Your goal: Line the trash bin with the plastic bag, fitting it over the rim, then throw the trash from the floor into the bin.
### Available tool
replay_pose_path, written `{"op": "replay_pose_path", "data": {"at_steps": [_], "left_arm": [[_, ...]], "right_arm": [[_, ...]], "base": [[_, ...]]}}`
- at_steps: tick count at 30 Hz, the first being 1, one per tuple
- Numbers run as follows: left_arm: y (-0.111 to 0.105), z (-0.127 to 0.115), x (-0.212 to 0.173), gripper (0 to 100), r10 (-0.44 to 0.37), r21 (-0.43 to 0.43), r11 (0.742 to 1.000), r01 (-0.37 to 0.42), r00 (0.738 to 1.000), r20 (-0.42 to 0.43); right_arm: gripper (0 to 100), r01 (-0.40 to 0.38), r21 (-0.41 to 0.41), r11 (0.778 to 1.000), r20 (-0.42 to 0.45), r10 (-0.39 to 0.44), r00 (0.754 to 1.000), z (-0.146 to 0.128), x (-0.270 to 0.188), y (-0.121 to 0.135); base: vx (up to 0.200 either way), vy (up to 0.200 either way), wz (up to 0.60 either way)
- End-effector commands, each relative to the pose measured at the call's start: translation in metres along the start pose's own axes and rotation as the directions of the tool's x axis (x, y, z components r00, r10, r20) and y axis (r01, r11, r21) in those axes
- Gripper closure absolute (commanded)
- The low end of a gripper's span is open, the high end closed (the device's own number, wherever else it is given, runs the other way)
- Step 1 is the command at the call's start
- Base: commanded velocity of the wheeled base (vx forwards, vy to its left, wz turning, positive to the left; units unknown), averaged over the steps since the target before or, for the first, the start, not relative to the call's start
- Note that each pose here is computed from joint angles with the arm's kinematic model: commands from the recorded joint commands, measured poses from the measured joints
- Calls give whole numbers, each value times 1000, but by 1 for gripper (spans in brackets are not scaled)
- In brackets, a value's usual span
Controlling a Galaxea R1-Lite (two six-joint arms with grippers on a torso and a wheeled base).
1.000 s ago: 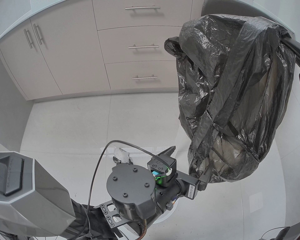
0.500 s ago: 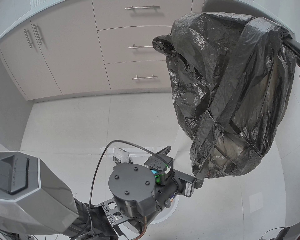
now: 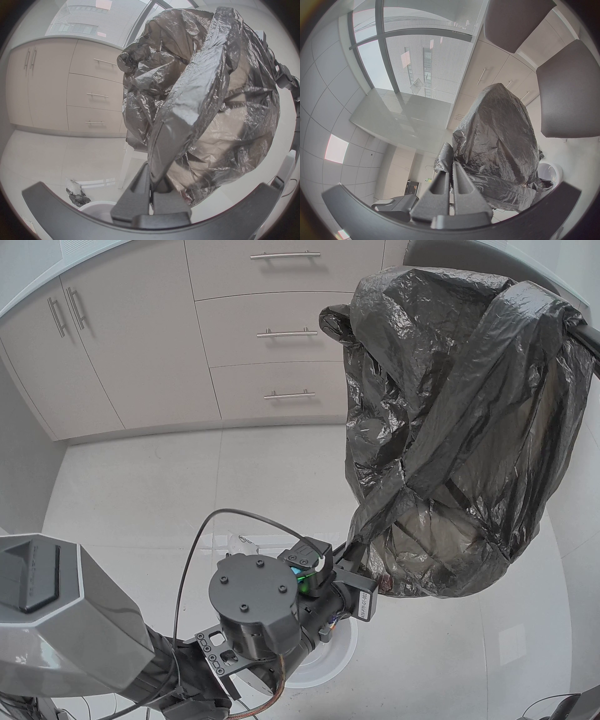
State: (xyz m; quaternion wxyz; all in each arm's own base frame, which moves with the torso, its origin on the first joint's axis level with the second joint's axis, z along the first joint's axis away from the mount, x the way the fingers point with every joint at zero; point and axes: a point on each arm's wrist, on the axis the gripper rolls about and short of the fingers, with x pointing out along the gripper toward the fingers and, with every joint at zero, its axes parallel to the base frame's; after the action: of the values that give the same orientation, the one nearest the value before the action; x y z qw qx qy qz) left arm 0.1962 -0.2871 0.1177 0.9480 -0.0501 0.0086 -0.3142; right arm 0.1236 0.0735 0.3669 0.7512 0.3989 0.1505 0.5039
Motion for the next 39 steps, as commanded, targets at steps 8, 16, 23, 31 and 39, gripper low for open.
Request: {"op": "replay_pose_path", "data": {"at_steps": [8,16,23,31,39], "left_arm": [[-6,68,-61,100,-81,-65,994,91,987,142],[23,109,-116,100,-76,-283,952,115,986,147],[65,121,-143,100,-234,-486,832,267,964,129],[84,114,-146,100,-286,-587,758,285,954,94],[83,110,-145,100,-361,-642,698,316,930,66]], "right_arm": [[100,54,-3,999,-24,-55,998,-12,-4,-17],[100,164,7,986,-108,-163,981,-22,-2,-36],[100,297,10,955,-238,-286,928,-38,-8,-52],[100,355,21,935,-324,-330,887,-60,-18,-68],[100,378,59,924,-433,-317,844,-81,-17,-82]], "base": [[0,0,0],[0,0,0],[0,0,0],[0,0,0],[0,0,0]]}}
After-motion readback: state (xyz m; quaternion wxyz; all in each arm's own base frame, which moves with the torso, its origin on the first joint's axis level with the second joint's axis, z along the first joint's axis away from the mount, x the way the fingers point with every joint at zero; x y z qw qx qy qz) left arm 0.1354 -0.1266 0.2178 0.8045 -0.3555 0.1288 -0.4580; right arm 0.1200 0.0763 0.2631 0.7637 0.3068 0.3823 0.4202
